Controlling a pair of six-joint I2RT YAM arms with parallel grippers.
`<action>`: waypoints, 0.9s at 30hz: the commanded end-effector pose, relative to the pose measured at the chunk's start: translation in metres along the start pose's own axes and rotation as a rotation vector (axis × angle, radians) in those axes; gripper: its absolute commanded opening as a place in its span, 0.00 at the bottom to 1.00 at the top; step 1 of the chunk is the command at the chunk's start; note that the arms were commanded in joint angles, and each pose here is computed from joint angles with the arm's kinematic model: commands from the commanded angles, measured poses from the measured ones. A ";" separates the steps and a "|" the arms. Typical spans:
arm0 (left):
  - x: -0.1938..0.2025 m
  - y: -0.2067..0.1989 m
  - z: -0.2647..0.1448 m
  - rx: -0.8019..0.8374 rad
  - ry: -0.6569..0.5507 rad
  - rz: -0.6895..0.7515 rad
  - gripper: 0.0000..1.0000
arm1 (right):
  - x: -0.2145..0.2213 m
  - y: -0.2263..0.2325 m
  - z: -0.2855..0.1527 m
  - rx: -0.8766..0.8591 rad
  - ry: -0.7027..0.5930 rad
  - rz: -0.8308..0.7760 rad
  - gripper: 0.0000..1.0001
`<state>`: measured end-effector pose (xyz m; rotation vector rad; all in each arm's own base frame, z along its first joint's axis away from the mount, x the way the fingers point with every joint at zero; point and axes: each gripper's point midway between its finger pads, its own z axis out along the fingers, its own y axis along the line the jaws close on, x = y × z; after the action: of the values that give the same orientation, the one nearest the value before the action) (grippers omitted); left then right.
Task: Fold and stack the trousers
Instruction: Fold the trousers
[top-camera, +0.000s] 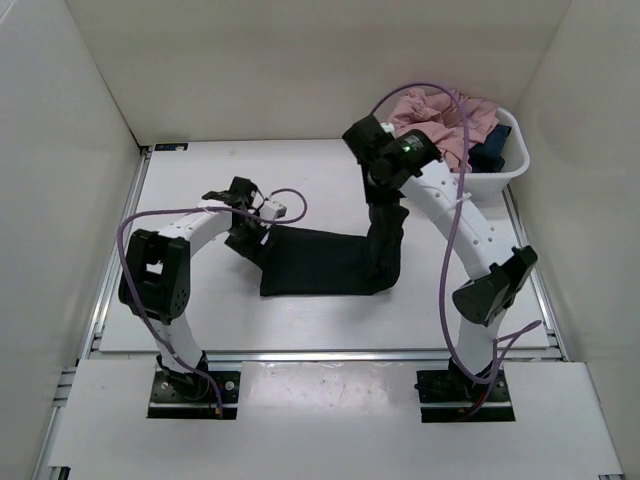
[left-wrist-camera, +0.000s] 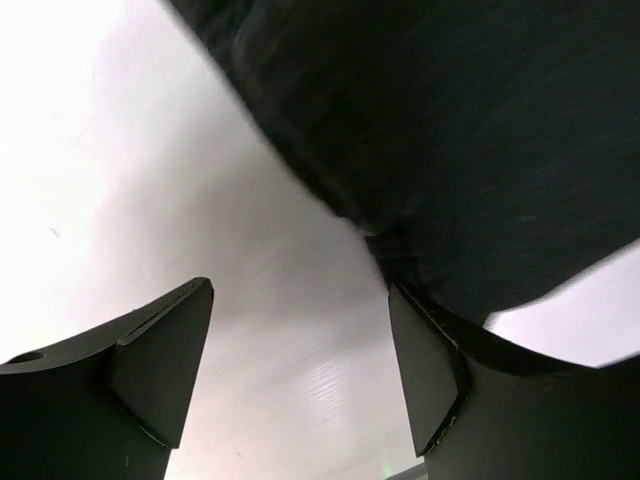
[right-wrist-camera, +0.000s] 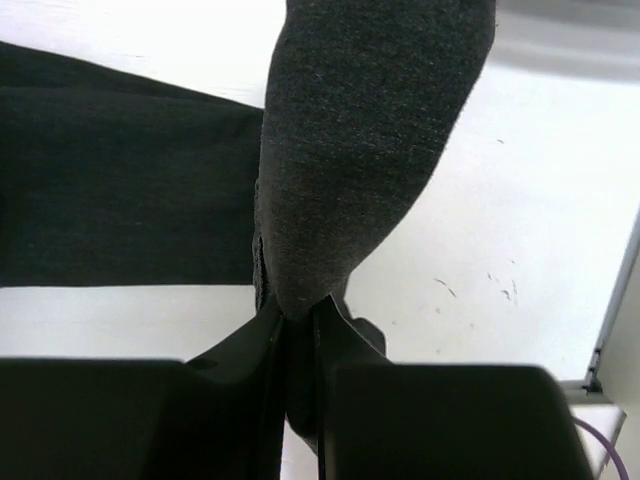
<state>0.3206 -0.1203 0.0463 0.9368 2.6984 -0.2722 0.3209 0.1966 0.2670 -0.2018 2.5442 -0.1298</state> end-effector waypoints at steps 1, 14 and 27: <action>0.019 0.015 0.010 -0.025 0.018 -0.052 0.82 | 0.009 -0.016 -0.022 0.061 0.005 -0.016 0.00; 0.017 -0.030 0.043 0.235 0.014 -0.035 0.60 | 0.021 -0.042 -0.016 0.080 0.031 -0.021 0.00; 0.013 -0.030 0.046 0.260 0.001 -0.045 0.42 | -0.004 0.203 0.022 -0.453 -0.068 0.185 0.00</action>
<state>0.3087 -0.1455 0.0160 0.9339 2.6941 -0.5953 0.3086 0.3456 0.2131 -0.2729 2.5508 0.2429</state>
